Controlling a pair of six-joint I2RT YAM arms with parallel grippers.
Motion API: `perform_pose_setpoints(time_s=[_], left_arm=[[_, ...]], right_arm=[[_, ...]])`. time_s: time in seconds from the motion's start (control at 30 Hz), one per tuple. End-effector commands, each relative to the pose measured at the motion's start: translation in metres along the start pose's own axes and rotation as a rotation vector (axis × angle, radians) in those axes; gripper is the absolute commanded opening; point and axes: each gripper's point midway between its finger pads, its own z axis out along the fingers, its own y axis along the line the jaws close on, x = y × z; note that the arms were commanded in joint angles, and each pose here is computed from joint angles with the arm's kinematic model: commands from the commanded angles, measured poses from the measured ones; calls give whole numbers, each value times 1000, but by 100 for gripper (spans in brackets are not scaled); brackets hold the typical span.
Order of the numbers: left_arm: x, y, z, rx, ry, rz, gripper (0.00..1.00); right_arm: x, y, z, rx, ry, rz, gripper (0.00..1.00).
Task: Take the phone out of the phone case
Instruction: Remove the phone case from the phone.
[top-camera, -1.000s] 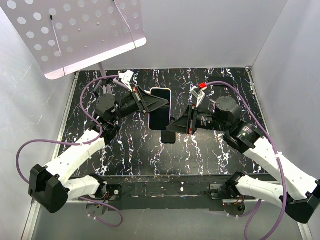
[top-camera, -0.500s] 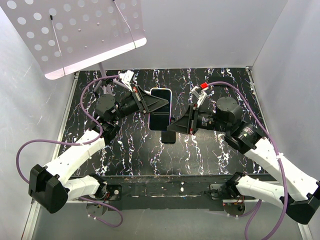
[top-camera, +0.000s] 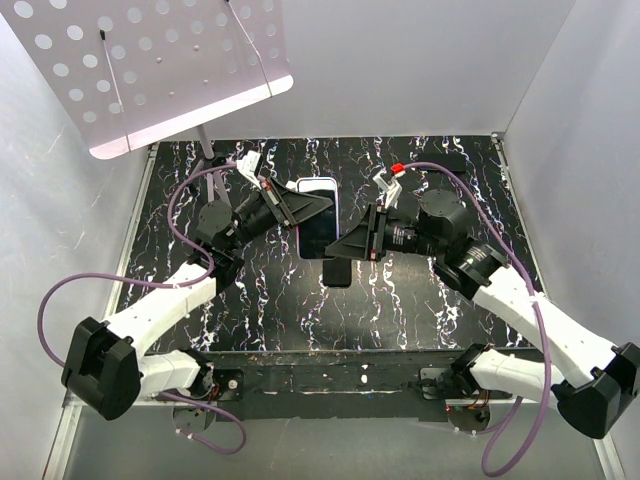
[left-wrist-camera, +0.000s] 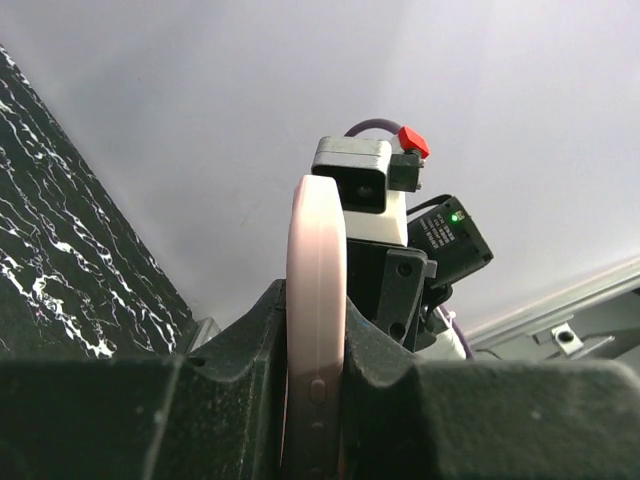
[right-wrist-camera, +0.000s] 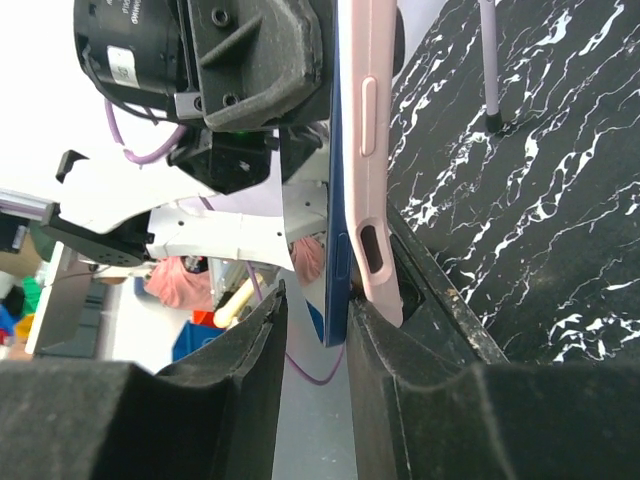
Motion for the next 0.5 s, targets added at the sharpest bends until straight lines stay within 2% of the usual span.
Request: perform_pose_setpoints(time_s=[0.0,0.2,0.3,0.37,0.43,0.47], left_arm=[[3,-53,-6,182,-3,-51,0],[14,-48,-4,170,35,-46,0],[20,-41,-4,136,75,-26,0],[24,-41,-5,125,99,4,11],[27,-42,-7,114,120,48,30],[26,-42,-9,101,120,73,41]], right_arm=[[-29,7,12,-101,-79,18,37],[-39,22,20,-208,-52,35,37],[-40,22,21,-219,-41,45,34],[-42,23,16,-232,-49,45,19],[-44,22,10,-247,-63,49,2],[-44,23,6,-255,-65,50,1]])
